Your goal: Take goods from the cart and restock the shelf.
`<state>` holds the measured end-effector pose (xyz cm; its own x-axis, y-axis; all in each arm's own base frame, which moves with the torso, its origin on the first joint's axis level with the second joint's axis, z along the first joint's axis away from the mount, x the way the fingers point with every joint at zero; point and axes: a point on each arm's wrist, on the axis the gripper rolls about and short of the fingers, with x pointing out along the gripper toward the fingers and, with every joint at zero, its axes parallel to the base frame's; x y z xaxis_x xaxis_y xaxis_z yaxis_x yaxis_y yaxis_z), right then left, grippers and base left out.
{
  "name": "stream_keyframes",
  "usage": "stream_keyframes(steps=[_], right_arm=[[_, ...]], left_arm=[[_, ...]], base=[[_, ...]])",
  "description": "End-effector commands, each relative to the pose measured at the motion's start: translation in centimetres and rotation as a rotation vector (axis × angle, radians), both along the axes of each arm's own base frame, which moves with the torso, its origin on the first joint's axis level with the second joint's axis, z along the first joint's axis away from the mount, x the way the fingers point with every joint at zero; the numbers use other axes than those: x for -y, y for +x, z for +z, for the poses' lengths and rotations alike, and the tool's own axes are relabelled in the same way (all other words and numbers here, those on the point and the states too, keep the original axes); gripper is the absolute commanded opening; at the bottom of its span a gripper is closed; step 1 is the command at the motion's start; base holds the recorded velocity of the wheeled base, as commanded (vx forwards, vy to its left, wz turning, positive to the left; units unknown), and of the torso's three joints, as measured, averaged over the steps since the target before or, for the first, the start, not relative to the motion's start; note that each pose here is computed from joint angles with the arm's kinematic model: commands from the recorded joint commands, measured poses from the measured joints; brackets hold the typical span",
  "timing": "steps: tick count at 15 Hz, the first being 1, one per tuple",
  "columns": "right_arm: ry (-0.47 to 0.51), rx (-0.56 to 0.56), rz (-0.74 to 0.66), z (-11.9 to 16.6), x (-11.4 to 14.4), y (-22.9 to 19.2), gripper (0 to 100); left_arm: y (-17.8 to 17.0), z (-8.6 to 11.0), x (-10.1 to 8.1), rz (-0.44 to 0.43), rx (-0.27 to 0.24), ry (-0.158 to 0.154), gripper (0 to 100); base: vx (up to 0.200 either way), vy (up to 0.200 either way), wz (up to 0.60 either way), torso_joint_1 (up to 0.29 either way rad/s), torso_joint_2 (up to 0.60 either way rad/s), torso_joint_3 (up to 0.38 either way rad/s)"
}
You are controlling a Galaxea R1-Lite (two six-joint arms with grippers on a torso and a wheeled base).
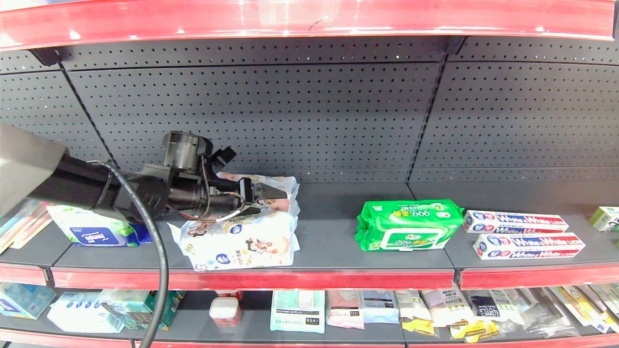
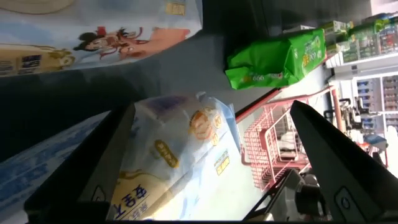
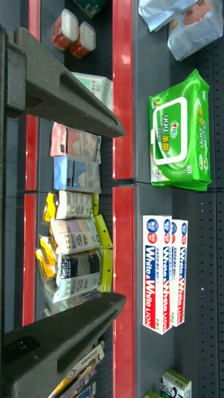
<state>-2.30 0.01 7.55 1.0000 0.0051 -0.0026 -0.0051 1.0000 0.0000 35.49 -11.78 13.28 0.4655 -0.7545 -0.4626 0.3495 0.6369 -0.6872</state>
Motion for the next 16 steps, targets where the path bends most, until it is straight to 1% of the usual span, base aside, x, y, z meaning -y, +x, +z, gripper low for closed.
stream_keyframes(steps=[1, 5, 16], right_arm=[[0.000, -0.001, 0.001, 0.0, 0.0, 0.0, 100], [0.000, -0.001, 0.001, 0.0, 0.0, 0.0, 100], [0.000, -0.001, 0.001, 0.0, 0.0, 0.0, 100]], left_arm=[[0.1, -0.3, 0.4, -0.009, -0.007, 0.002, 100], [0.7, -1.1, 1.3, -0.028, -0.016, 0.005, 100], [0.3, -1.6, 1.9, -0.053, -0.039, 0.005, 100]], base=[[0.000, 0.000, 0.00, 0.000, 0.00, 0.000], [0.000, 0.000, 0.00, 0.000, 0.00, 0.000], [0.000, 0.000, 0.00, 0.000, 0.00, 0.000]])
